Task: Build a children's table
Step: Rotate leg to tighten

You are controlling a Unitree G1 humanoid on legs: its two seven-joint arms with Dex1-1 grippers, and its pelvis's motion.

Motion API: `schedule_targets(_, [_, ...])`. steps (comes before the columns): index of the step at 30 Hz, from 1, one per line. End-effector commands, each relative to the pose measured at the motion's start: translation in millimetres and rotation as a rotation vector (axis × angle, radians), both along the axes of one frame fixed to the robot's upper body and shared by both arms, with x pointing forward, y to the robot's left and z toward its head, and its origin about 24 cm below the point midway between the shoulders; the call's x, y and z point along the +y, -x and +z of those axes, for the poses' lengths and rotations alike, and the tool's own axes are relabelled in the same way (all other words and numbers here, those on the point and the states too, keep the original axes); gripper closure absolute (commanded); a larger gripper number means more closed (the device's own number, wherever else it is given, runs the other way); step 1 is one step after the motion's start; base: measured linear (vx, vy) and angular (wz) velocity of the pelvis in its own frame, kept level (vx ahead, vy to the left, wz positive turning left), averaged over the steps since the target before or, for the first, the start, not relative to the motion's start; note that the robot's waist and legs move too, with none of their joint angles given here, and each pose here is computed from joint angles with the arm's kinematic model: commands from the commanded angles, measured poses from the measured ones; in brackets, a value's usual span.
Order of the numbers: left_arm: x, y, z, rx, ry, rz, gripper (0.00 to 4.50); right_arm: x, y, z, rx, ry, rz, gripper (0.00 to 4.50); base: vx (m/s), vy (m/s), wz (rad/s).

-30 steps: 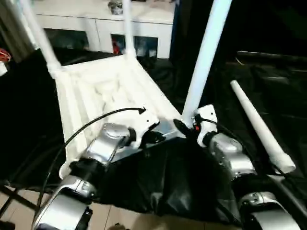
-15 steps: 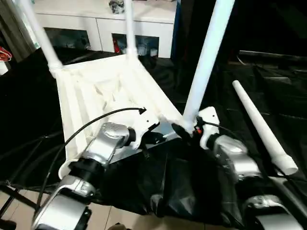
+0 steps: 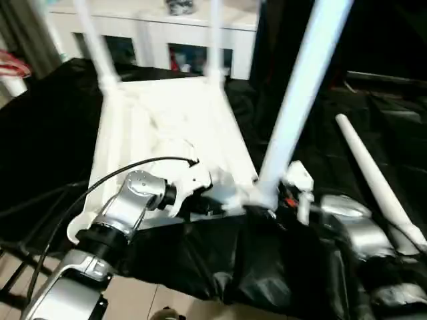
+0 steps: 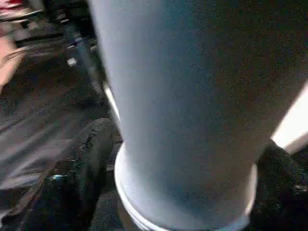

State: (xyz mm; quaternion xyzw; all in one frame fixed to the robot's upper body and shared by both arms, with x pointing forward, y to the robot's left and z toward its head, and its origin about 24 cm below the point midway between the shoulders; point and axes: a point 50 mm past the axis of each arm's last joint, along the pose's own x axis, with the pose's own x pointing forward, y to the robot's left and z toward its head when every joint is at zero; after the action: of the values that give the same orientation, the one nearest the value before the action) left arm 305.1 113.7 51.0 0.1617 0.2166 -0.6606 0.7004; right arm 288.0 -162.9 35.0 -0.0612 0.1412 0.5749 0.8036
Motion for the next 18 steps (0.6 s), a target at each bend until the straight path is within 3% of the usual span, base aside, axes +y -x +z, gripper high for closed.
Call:
schedule_targets(1, [-15,3.3,12.0,-0.034,0.062,-0.097,4.5,8.3,5.8,-1.5,0.029,-0.012,0.073,1.08,0.0,0.0,0.0])
schedule_targets(12, [-11,7.0,9.3,-0.002,0.07,-0.093,4.5,9.8,12.6,-3.1,0.066,-0.013,0.132,1.67,0.0,0.0,0.0])
schedule_targets(18, [-27,-10.2,9.6,-0.075,0.103,0.112,4.5,19.4,-4.4,-16.8,0.041,0.014,-0.111,1.7,0.0,0.0,0.0])
